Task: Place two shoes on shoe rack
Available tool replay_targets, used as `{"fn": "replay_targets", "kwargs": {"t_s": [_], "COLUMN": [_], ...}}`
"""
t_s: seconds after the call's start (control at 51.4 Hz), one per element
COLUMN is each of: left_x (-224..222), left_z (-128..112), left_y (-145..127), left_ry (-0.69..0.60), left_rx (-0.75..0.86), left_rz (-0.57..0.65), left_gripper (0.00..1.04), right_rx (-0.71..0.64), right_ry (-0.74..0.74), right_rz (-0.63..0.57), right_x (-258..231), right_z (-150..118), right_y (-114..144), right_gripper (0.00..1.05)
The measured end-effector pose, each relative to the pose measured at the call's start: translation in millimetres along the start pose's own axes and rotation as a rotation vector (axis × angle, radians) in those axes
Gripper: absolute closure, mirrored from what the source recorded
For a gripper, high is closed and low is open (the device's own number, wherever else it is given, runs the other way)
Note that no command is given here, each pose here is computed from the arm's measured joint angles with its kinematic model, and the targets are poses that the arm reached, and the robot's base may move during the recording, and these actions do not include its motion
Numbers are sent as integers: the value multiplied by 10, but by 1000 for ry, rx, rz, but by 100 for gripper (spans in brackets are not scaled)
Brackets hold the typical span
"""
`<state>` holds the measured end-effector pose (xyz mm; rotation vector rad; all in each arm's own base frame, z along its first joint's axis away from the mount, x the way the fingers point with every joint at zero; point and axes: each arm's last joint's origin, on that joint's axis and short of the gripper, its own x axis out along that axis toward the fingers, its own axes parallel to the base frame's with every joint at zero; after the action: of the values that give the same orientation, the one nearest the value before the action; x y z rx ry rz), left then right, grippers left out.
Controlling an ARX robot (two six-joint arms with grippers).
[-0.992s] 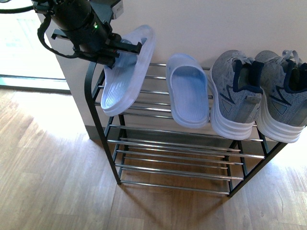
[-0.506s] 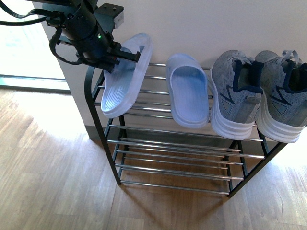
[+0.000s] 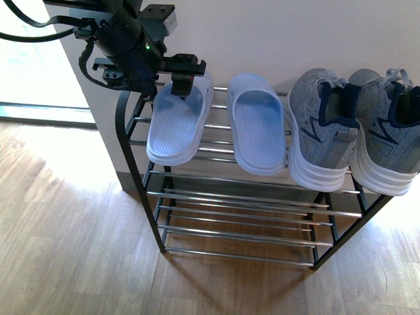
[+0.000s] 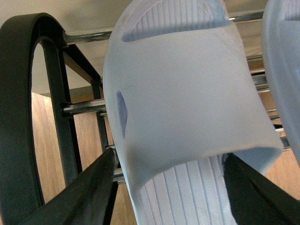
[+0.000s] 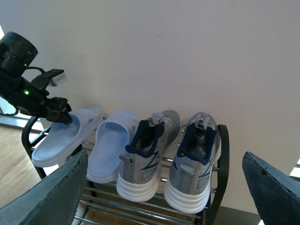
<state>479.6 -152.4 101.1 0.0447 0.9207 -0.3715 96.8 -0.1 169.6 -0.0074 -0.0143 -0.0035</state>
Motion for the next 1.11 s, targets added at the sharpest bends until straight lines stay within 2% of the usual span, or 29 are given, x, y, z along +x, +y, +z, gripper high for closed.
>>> {"fn": "replay_targets", "kwargs": {"t_s": [0.136, 0.233, 0.37, 0.525, 0.603, 0.661, 0.739, 0.817, 0.895, 0.992, 1.109], "left_x": [-325, -688, -1124, -1602, -1848, -2082, -2323, -2381, -2327, -2341, -2490], "left_z": [55, 153, 226, 158, 30, -146, -423, -478, -564, -885, -1128], "left_y": [-75, -140, -171, -58, 68, 223, 400, 450, 444, 400, 387], "left_ry": [-21, -60, -162, -351, -411, -467, -455, -463, -651, -853, -929], "left_rx": [-52, -76, -61, 22, 24, 20, -43, -62, -49, -30, -32], "left_rz": [-67, -114, -52, 175, 282, 417, 507, 522, 410, 361, 369], "left_gripper": [8, 10, 9, 9, 9, 9, 9, 10, 21, 42, 63], "right_rx": [0, 0, 0, 0, 0, 0, 0, 0, 0, 0, 0], "right_ry": [0, 0, 0, 0, 0, 0, 0, 0, 0, 0, 0], "right_rz": [0, 0, 0, 0, 0, 0, 0, 1, 3, 2, 2], "right_x": [0, 0, 0, 0, 0, 0, 0, 0, 0, 0, 0], "right_z": [0, 0, -1, 0, 0, 0, 0, 0, 0, 0, 0], "right_y": [0, 0, 0, 0, 0, 0, 0, 0, 1, 0, 0], "right_gripper": [9, 9, 9, 9, 9, 9, 9, 9, 9, 9, 9]}}
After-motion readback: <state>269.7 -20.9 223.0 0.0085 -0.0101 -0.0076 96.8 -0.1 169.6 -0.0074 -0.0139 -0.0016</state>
